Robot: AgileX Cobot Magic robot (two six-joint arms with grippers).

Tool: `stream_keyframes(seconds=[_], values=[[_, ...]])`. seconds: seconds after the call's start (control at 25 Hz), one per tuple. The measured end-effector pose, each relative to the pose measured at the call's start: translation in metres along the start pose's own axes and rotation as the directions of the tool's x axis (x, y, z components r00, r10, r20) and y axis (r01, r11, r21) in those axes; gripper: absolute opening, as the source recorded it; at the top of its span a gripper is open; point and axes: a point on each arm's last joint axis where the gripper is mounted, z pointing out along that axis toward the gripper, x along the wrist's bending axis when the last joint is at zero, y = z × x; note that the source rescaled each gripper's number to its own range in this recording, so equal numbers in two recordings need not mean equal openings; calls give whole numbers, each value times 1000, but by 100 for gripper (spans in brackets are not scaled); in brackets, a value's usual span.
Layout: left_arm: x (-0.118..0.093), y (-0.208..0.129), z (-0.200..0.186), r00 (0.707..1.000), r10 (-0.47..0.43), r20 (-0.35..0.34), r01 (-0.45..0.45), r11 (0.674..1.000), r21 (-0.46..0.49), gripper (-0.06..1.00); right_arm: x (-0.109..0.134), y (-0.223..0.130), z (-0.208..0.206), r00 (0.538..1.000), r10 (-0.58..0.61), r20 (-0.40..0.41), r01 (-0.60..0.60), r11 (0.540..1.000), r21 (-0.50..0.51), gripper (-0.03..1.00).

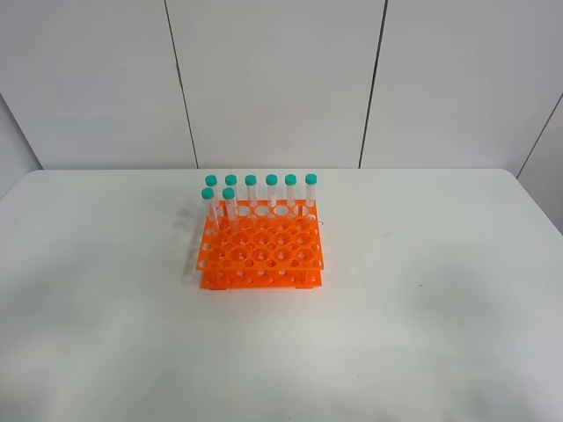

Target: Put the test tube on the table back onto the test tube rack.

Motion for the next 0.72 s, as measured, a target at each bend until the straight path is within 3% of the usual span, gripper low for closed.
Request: stream_keyframes(seconds=[0.48,0.72], values=[[0,0,-1,1000,2,-3,-2,1000,-12,100,0,0,0,1000,0,0,0,1000,0,85],[-8,-14,-23,998,31,-49,-40,983,-179,100,0,0,0,1000,0,0,0,1000,0,85]])
